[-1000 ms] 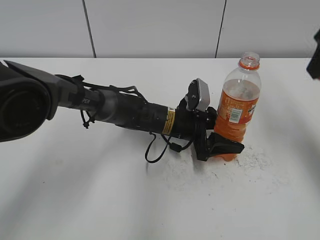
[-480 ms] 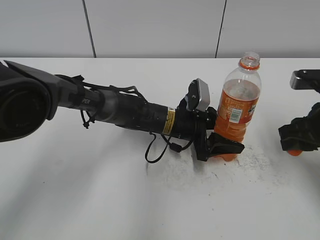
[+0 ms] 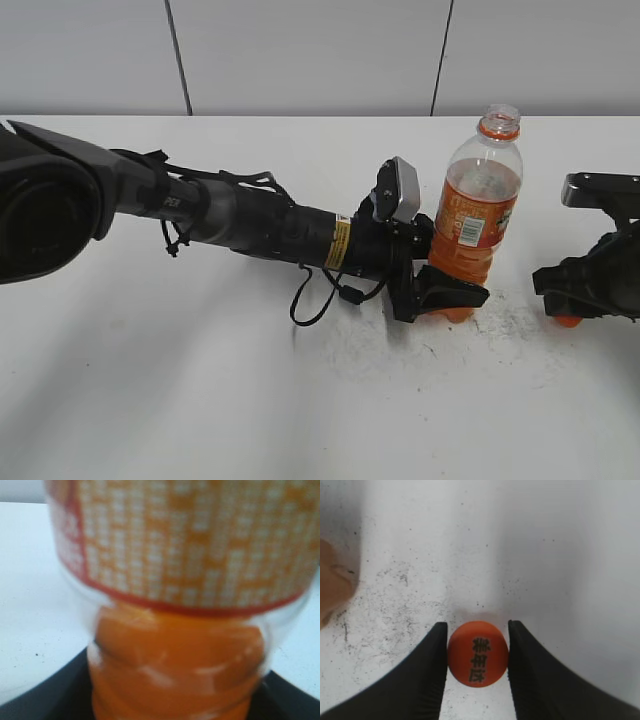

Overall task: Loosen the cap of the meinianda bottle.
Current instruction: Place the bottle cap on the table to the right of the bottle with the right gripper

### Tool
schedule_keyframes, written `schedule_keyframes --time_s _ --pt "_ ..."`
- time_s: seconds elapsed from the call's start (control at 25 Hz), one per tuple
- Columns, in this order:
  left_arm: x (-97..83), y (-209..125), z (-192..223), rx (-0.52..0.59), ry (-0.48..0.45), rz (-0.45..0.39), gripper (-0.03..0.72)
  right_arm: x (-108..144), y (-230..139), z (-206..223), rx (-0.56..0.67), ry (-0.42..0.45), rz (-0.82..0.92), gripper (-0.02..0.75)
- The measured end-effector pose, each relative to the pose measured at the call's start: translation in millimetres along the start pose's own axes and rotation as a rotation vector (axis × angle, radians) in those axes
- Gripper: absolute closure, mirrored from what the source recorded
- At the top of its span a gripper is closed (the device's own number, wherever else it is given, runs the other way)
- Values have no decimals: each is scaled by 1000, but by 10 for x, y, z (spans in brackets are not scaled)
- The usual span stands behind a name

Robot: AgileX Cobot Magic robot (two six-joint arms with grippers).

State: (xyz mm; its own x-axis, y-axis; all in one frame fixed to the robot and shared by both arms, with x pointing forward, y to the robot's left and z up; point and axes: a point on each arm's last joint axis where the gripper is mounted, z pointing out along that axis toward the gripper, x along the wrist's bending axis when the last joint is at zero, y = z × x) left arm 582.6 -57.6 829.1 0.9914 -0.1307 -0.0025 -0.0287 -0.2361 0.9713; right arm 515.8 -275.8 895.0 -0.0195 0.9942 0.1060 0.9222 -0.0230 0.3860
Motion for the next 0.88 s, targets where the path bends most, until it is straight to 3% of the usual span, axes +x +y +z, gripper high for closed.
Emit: schedule_keyframes --time_s 0.4,0.72,0.88 --pt "1 5 -1 0 1 1 169 -14 -27 99 20 -5 22 445" --pt "1 4 -1 1 0 2 169 -2 -45 99 39 7 51 272" --pt "1 4 -1 1 0 2 169 25 -49 27 50 29 72 245"
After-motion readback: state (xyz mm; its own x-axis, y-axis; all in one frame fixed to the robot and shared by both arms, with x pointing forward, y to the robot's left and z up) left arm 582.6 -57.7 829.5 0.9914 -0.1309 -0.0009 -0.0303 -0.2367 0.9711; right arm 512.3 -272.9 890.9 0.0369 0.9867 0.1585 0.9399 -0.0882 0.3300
